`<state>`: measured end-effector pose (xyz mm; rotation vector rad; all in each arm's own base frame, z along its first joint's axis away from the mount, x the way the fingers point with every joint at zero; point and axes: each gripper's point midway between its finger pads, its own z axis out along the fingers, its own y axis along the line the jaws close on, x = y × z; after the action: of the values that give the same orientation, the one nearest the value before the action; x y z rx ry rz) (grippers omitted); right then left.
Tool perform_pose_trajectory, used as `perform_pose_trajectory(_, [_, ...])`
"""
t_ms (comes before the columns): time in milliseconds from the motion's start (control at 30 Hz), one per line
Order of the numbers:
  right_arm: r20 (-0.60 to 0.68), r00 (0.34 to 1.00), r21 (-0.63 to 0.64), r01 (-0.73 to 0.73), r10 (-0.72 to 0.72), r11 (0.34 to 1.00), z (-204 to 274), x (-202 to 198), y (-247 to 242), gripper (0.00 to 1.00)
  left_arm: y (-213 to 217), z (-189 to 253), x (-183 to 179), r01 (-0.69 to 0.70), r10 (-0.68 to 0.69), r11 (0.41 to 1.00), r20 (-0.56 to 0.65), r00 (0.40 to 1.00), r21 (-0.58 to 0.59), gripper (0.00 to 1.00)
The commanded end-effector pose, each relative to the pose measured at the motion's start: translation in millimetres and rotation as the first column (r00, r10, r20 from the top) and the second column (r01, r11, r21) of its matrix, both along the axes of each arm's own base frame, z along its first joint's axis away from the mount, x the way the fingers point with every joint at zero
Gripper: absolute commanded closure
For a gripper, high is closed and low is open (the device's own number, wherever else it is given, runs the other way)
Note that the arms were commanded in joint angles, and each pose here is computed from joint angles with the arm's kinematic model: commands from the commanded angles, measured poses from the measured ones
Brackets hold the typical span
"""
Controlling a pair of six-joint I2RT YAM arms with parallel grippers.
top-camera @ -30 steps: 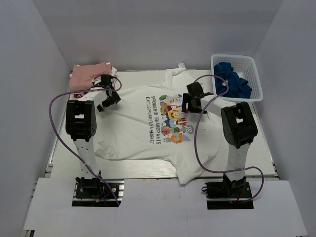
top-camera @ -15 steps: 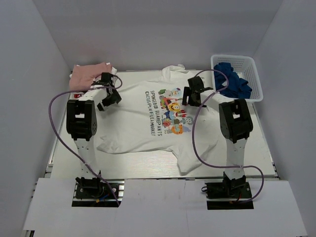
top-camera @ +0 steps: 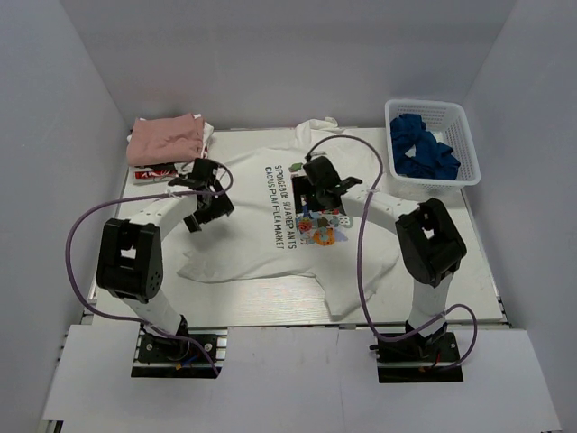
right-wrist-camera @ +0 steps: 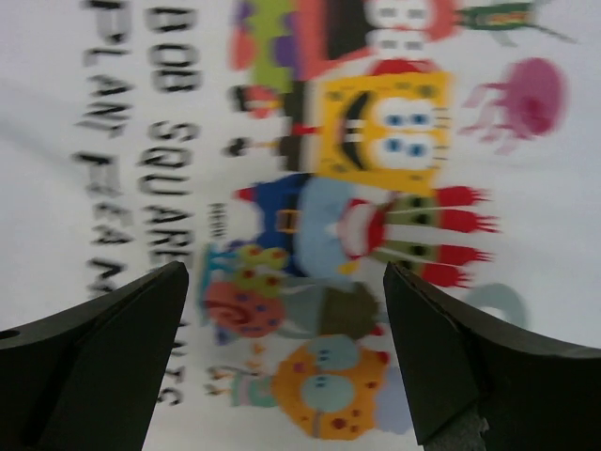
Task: Fold and stack the t-shirts
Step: Flatten out the tshirt
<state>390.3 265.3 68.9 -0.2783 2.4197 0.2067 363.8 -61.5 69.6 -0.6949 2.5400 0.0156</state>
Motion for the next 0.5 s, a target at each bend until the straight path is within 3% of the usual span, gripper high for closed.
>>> perform_pose_trajectory(0, [0.030,0.986,0.145,-0.166,0.163,0.975,9,-11,55,0.10,-9,-23,-26,-0.003,0.001,1.000,-0.080,0.997,-0.024,0.00])
perform_pose_trajectory(133, [-0.078,0.987,0.236,-0.120,0.142,0.964,-20,-29,68,0.10,-11,-41,-61,0.005,-0.009,1.000,-0.136,0.991,-0.027,0.00])
perform_pose_trajectory(467, [-0.280,0.955,0.191,0.153,-0.095,0.970,-84,-51,22,0.10,7,-41,-179,-0.138,0.119,0.989,-0.267,0.956,-0.056,0.00])
